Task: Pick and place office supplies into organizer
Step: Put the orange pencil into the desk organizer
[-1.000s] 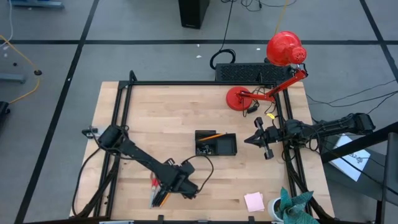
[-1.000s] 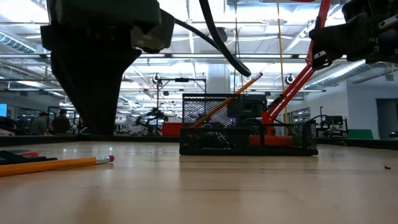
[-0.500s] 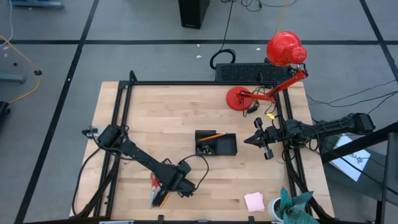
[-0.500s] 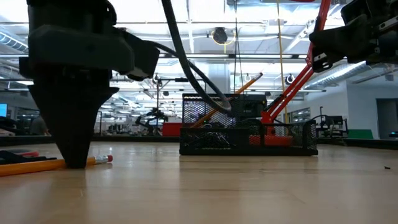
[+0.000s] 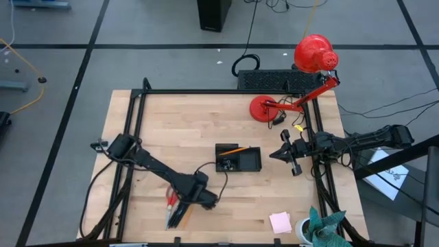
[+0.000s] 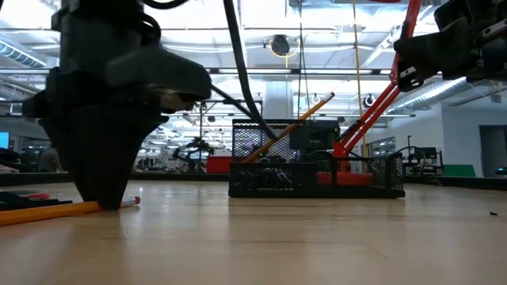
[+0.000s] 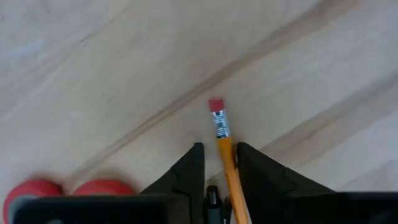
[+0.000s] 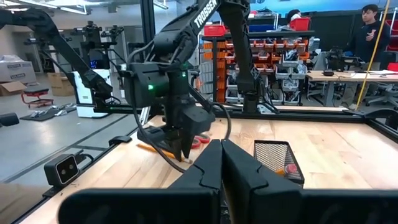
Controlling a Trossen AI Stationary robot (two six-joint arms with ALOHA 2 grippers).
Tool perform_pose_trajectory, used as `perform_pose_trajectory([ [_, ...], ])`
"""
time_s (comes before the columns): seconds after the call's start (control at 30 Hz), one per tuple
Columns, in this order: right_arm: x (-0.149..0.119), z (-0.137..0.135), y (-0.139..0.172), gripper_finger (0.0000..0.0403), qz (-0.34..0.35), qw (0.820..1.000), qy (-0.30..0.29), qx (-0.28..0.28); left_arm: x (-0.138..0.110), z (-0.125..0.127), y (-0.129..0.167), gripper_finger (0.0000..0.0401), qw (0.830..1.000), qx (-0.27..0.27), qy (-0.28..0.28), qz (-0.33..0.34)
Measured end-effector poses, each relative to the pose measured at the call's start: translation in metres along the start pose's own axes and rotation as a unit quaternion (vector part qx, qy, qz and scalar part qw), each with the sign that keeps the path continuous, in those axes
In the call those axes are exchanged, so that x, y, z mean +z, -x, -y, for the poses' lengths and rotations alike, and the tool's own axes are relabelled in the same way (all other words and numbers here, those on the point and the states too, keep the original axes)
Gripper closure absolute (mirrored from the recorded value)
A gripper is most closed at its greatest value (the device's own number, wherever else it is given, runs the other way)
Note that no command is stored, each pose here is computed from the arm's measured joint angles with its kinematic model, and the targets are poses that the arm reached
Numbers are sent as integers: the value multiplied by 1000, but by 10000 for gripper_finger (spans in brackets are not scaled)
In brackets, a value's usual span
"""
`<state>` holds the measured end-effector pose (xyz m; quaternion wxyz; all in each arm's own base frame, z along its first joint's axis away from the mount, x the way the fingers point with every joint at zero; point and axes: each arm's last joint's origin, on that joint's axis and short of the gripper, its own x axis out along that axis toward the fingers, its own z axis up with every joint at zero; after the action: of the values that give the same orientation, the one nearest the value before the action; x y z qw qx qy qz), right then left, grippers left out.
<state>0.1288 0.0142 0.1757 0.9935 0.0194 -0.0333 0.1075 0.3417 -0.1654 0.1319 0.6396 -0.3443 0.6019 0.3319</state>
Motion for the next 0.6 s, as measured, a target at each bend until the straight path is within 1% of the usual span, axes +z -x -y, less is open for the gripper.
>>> perform_pose_trajectory([
  [0.1, 1, 0, 0, 403, 5, 1000, 1, 0, 8, -2, 0, 323, 999, 3, 32, -2],
  [0.23, 2, 0, 0, 403, 10, 1000, 2, 1, 21, -6, -1, 340, 997, 20, 78, -6],
  [0.33, 2, 0, 0, 403, 10, 1000, 3, 1, 36, -11, -1, 350, 994, 29, 104, 3],
  [0.53, 2, 0, 0, 403, 10, 1000, 10, 1, 68, -21, -3, 362, 992, 40, 119, 16],
  [0.6, 2, 0, 0, 403, 11, 1000, 10, 1, 74, -23, -3, 361, 992, 41, 118, 18],
])
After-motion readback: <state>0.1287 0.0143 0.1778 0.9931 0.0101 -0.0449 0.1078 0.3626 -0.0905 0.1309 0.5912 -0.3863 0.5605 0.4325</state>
